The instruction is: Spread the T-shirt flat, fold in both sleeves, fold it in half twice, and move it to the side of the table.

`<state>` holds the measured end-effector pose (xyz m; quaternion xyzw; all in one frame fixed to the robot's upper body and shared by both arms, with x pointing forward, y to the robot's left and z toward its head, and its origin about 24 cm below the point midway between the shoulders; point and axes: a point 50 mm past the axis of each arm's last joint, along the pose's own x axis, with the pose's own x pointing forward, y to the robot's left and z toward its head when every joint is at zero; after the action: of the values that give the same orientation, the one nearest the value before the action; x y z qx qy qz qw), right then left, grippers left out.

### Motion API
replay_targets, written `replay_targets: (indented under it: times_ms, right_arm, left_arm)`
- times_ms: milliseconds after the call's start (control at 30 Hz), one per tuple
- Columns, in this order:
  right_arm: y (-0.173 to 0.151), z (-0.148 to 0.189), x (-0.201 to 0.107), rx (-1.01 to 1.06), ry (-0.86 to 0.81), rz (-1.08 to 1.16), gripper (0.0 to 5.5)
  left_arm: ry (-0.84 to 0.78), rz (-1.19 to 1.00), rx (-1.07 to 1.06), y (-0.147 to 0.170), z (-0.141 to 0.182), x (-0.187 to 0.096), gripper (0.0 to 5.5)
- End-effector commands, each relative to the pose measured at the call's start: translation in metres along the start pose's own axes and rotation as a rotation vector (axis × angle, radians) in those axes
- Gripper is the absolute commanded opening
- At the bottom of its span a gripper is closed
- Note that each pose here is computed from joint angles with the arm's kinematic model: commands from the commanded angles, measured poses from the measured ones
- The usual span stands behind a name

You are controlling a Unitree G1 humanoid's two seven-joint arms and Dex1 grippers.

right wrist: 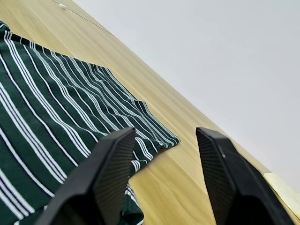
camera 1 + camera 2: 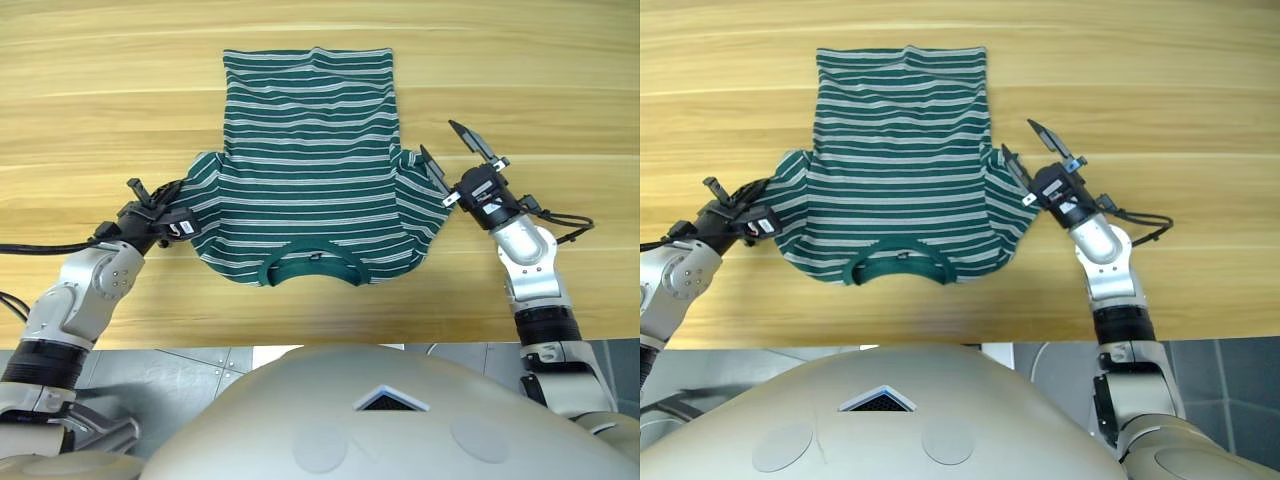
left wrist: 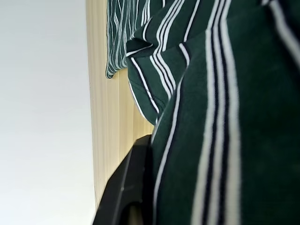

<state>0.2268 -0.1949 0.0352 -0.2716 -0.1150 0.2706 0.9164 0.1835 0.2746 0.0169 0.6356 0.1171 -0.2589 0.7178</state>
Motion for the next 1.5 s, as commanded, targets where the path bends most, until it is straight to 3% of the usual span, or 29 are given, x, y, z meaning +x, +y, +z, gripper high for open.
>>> replay_targets:
  times_ms: [33, 300, 667, 1200, 1500]
  right_arm:
    - [-0.003, 0.002, 0.0, -0.004, -0.015, -0.01, 2.38]
    - [-0.004, 0.001, -0.003, -0.004, -0.008, -0.011, 2.38]
    - [-0.003, 0.0, -0.003, 0.0, -0.005, -0.01, 2.38]
    - [0.001, 0.001, 0.002, 0.009, -0.017, 0.005, 2.38]
    - [0.001, 0.003, 0.004, 0.008, -0.023, 0.016, 2.38]
  left_arm:
    - [0.029, -0.228, -0.089, -0.064, 0.007, -0.013, 0.02]
    - [-0.145, -0.017, -0.19, -0.04, 0.035, 0.0, 0.02]
    - [-0.203, 0.105, -0.178, -0.027, 0.044, 0.013, 0.02]
    - [-0.295, -0.086, -0.214, -0.061, 0.064, 0.017, 0.02]
    - [-0.395, -0.165, -0.341, -0.077, 0.077, 0.012, 1.53]
